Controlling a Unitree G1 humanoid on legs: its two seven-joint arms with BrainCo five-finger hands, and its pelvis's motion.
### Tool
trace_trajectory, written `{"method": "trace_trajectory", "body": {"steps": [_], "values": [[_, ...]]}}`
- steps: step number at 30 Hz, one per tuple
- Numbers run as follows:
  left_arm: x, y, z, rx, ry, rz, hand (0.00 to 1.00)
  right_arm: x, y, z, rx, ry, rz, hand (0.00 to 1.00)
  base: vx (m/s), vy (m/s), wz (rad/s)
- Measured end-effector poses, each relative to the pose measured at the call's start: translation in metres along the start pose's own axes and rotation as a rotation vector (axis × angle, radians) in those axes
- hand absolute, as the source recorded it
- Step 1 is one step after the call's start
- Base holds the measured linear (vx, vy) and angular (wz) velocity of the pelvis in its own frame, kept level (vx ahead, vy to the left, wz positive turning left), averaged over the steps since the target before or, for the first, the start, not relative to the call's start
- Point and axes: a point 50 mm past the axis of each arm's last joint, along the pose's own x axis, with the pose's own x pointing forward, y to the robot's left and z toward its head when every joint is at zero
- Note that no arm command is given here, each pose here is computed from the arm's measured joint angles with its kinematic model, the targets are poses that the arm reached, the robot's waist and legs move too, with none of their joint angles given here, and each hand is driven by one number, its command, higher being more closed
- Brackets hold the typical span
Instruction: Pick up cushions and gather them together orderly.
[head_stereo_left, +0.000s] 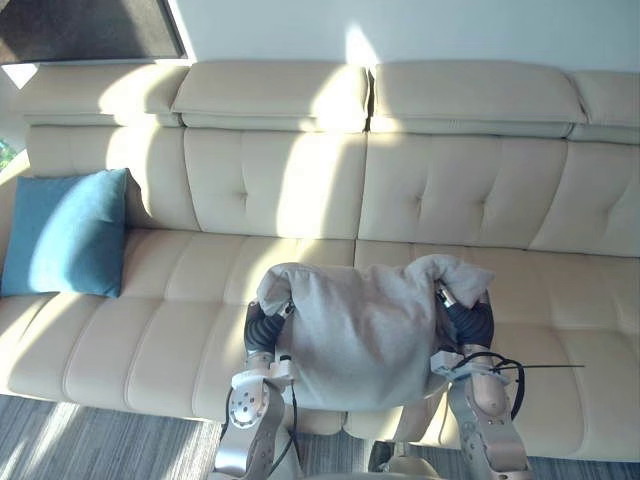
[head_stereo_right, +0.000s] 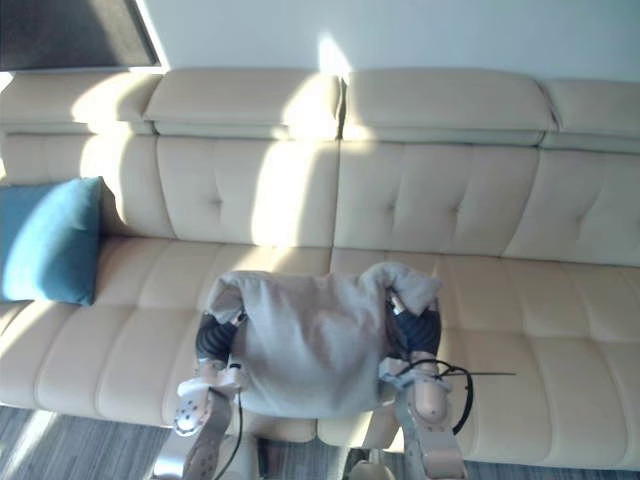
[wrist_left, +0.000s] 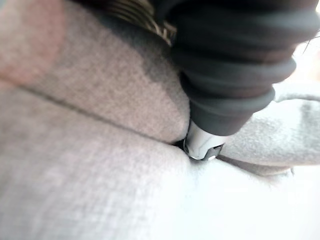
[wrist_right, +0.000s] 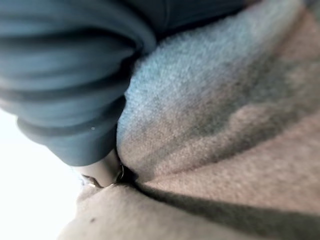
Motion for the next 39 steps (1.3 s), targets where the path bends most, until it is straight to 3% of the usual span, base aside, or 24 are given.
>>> {"method": "trace_trajectory", "body": {"steps": [6,14,20,25,31,37,38,39], "values": [[0.000,0.004,0.001,0.024,-0.001,-0.004,1.00,0.003,0.004,-0.006,0.000,0.021,0.000,1.00,0.06,0.111,-0.13],[0.021,-0.007,0.021,0.043,-0.088,-0.046,1.00,0.046,0.024,0.022,-0.090,-0.120,0.050,1.00,0.00,-0.014,-0.22],[0.078,-0.037,0.088,0.076,-0.349,-0.098,1.00,0.111,0.064,0.093,-0.145,-0.380,0.084,1.00,-0.09,-0.003,-0.14],[0.120,-0.063,0.174,0.099,-0.634,-0.061,1.00,0.149,0.099,0.183,-0.145,-0.617,0.067,1.00,-0.15,0.004,-0.01],[0.145,-0.082,0.232,0.120,-0.759,-0.012,1.00,0.168,0.116,0.245,-0.127,-0.719,0.002,1.00,-0.09,0.003,0.07],[0.150,-0.098,0.324,0.112,-0.925,0.020,1.00,0.168,0.133,0.329,-0.075,-0.842,-0.069,1.00,-0.07,-0.002,0.03],[0.151,-0.098,0.328,0.115,-0.931,0.021,0.00,0.168,0.134,0.333,-0.073,-0.845,-0.072,1.00,-0.05,-0.004,0.03],[0.152,-0.100,0.337,0.108,-0.934,0.023,0.00,0.169,0.132,0.340,-0.074,-0.848,-0.087,0.00,-0.02,-0.001,0.03]]}}
